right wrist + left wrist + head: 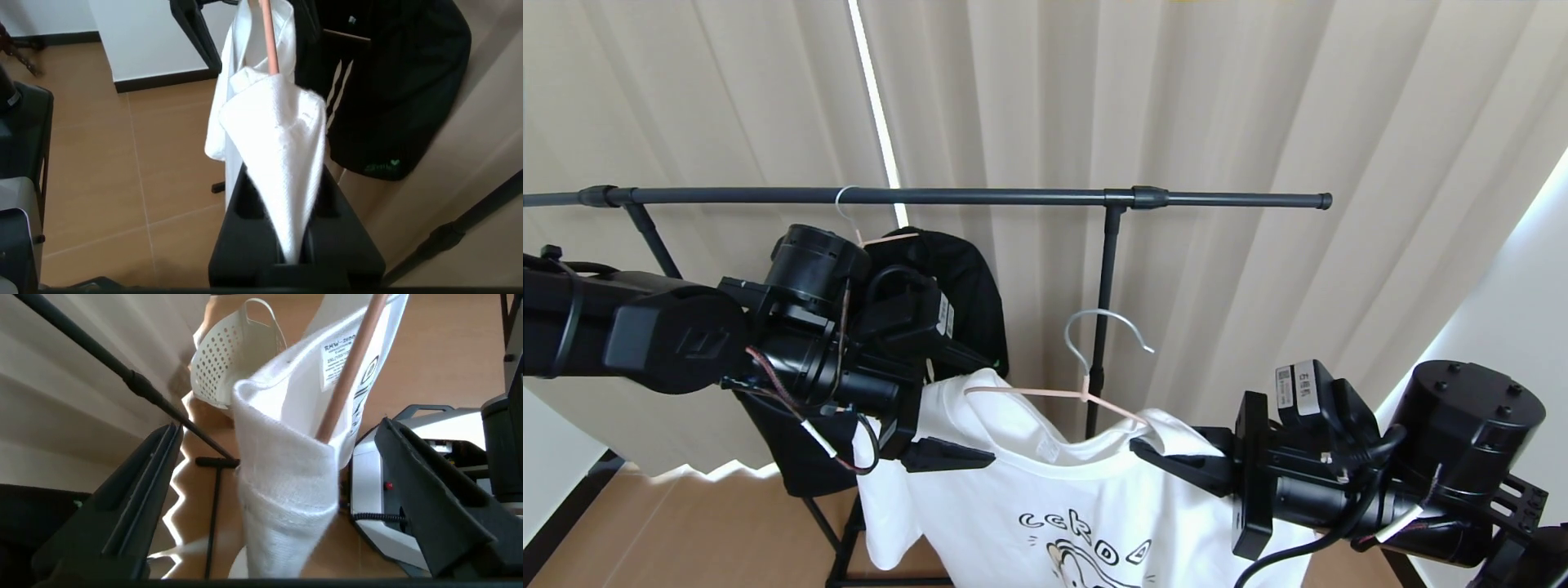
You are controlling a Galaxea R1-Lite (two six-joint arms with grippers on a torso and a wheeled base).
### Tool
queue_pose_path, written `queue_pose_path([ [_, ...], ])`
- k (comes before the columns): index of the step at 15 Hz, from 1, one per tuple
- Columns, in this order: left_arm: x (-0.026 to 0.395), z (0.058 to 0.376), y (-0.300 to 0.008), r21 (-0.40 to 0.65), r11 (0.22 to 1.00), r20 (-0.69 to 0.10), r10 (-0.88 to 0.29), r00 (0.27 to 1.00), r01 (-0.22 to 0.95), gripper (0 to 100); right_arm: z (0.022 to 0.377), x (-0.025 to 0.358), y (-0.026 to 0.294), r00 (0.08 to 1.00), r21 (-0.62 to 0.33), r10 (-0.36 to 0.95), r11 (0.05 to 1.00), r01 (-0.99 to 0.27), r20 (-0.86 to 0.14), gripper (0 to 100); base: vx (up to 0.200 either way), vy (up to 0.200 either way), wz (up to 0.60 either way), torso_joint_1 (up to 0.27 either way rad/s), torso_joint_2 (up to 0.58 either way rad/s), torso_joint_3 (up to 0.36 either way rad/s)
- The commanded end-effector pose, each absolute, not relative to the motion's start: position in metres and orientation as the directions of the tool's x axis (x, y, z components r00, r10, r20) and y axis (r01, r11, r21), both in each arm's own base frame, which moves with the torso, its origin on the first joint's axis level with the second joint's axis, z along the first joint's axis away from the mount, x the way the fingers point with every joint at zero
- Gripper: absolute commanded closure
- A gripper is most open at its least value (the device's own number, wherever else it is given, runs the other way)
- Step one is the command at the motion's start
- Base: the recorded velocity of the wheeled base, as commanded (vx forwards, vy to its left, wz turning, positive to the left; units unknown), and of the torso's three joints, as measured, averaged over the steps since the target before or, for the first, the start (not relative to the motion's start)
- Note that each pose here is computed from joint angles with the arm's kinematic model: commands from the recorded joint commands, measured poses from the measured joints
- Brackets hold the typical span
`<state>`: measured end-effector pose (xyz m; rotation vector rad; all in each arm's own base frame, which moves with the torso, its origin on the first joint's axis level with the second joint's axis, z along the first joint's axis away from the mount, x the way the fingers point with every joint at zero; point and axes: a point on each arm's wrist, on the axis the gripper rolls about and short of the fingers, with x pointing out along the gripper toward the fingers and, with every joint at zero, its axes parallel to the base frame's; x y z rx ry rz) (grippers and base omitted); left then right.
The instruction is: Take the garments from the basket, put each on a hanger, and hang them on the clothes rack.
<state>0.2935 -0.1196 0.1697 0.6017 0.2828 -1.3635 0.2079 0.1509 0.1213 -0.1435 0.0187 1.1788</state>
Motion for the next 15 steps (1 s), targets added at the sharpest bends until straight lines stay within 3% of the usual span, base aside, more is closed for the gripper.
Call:
queue_pose_path([
  [1, 0.292, 0.168, -0.119, 0.232, 0.086, -0.526, -0.827, 0.200, 0.969, 0, 0.122, 0.207, 0.151, 0.379, -0.104, 0.921, 0.370, -0.923, -0.087, 100, 0.000, 0.000, 0.00, 0.000, 0.00, 0.000],
  [2, 0.292, 0.168, -0.120, 0.230, 0.085, -0.527, -0.827, 0.198, 0.969, 100, 0.122, 0.207, 0.151, 0.379, -0.104, 0.921, 0.370, -0.923, -0.087, 100, 0.000, 0.000, 0.00, 0.000, 0.00, 0.000],
  [7, 0.292, 0.169, -0.120, 0.236, 0.090, -0.527, -0.824, 0.205, 0.968, 100, 0.121, 0.206, 0.152, 0.373, -0.101, 0.923, 0.364, -0.926, -0.093, 100, 0.000, 0.000, 0.00, 0.000, 0.00, 0.000],
  [15, 0.294, 0.187, -0.117, 0.284, 0.145, -0.516, -0.810, 0.279, 0.948, 100, 0.122, 0.204, 0.155, 0.365, -0.103, 0.927, 0.355, -0.929, -0.089, 100, 0.000, 0.000, 0.00, 0.000, 0.00, 0.000],
])
